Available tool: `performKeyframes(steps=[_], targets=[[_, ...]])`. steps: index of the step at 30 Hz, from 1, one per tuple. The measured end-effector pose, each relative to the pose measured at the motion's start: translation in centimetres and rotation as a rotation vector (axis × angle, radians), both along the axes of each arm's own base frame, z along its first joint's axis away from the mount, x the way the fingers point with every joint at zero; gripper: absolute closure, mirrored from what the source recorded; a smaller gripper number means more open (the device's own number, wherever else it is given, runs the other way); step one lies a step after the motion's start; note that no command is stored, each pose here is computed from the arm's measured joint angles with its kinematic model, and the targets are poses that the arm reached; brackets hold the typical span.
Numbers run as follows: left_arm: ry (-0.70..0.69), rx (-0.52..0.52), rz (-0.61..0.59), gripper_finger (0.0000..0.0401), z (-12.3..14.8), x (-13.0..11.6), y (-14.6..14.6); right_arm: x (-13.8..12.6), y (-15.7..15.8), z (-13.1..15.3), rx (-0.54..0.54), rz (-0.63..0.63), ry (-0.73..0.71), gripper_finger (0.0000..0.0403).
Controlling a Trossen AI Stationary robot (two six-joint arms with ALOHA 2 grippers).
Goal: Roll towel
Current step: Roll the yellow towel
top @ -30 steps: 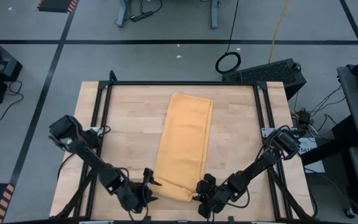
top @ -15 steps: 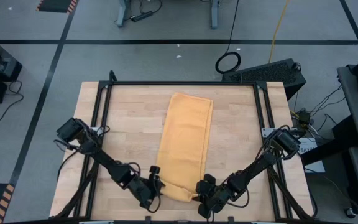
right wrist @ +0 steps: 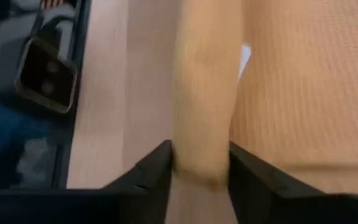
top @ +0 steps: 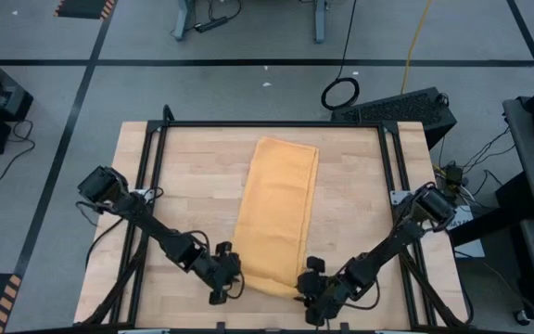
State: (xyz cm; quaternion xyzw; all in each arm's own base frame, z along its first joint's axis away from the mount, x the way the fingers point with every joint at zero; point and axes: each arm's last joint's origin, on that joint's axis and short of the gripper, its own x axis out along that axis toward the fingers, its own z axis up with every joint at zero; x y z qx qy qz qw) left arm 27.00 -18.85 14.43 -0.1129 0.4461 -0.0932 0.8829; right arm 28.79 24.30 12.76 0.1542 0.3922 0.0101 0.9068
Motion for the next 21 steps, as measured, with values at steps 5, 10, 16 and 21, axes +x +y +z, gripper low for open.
performKeyframes(steps=[5,10,16,21], targets=[[0.107,-0.028,0.106,0.0395,-0.2,-0.1,1.3,-1.7,1.0,1.6,-0.165,0.042,-0.038,0.0210],[0.170,-0.107,0.173,0.0395,-0.6,0.8,2.6,-2.9,3.8,1.9,-0.367,0.157,-0.261,0.0190],[0.216,-0.187,0.178,0.0396,-0.6,1.4,3.5,-2.3,5.1,-0.9,-0.577,0.142,-0.380,0.0188],[0.235,-0.226,0.232,0.0396,-0.6,1.9,4.5,-0.8,4.2,-1.7,-0.678,0.140,-0.358,0.0188]])
